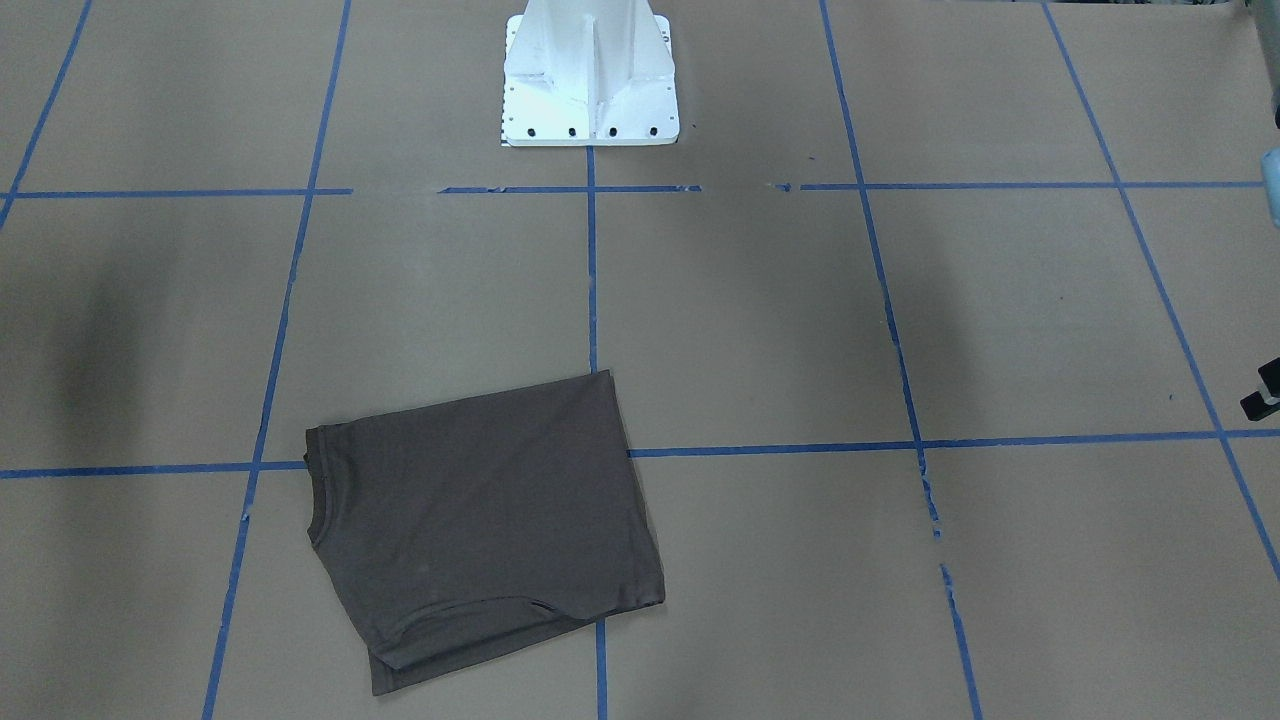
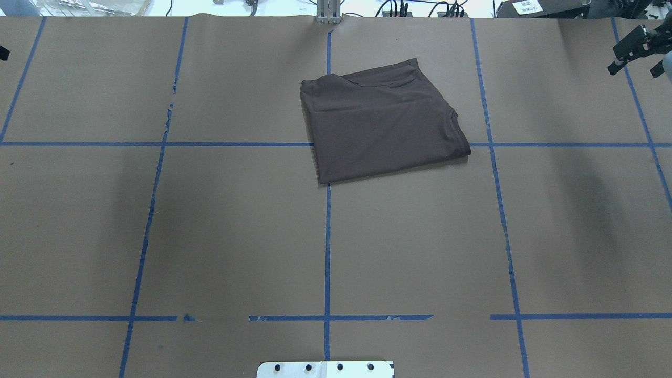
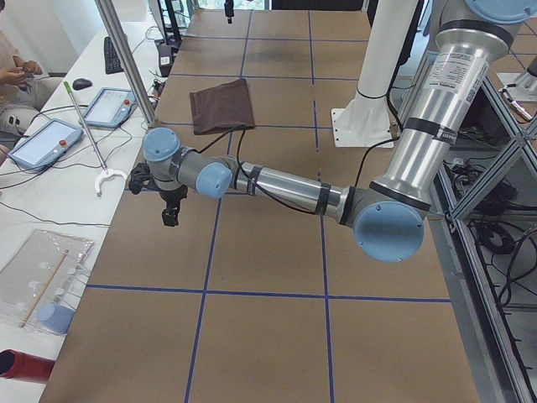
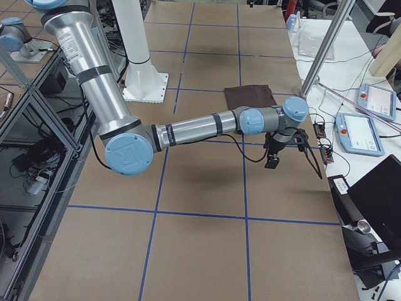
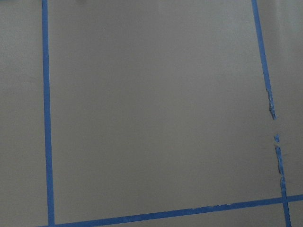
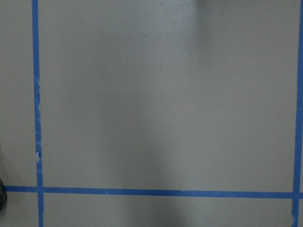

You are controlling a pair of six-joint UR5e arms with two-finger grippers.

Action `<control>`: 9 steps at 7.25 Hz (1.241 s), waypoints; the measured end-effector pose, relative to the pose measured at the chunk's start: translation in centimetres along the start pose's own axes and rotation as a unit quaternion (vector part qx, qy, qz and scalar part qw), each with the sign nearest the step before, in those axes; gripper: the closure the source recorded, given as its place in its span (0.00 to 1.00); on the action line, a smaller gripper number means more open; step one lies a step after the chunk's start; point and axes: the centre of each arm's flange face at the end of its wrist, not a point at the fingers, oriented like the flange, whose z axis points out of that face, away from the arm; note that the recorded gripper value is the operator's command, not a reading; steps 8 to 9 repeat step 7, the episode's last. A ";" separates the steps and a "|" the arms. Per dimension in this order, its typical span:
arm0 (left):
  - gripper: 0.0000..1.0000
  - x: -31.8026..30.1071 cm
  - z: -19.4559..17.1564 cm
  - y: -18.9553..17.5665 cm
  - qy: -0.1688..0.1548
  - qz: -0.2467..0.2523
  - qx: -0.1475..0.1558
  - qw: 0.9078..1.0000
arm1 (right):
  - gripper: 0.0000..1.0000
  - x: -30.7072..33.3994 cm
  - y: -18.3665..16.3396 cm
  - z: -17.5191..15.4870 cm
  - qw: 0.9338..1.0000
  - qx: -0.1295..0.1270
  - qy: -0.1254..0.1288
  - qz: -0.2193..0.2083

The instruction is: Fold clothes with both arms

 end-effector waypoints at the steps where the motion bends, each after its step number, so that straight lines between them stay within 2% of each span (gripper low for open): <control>1: 0.00 -0.1 0.0 0.1 0.000 0.001 0.000 1.000 | 0.00 0.0 0.0 -0.1 1.000 0.001 0.000 0.000; 9: 0.00 0.3 -0.4 0.4 0.004 0.013 0.011 1.000 | 0.00 0.9 0.2 0.2 1.000 -0.001 0.002 0.004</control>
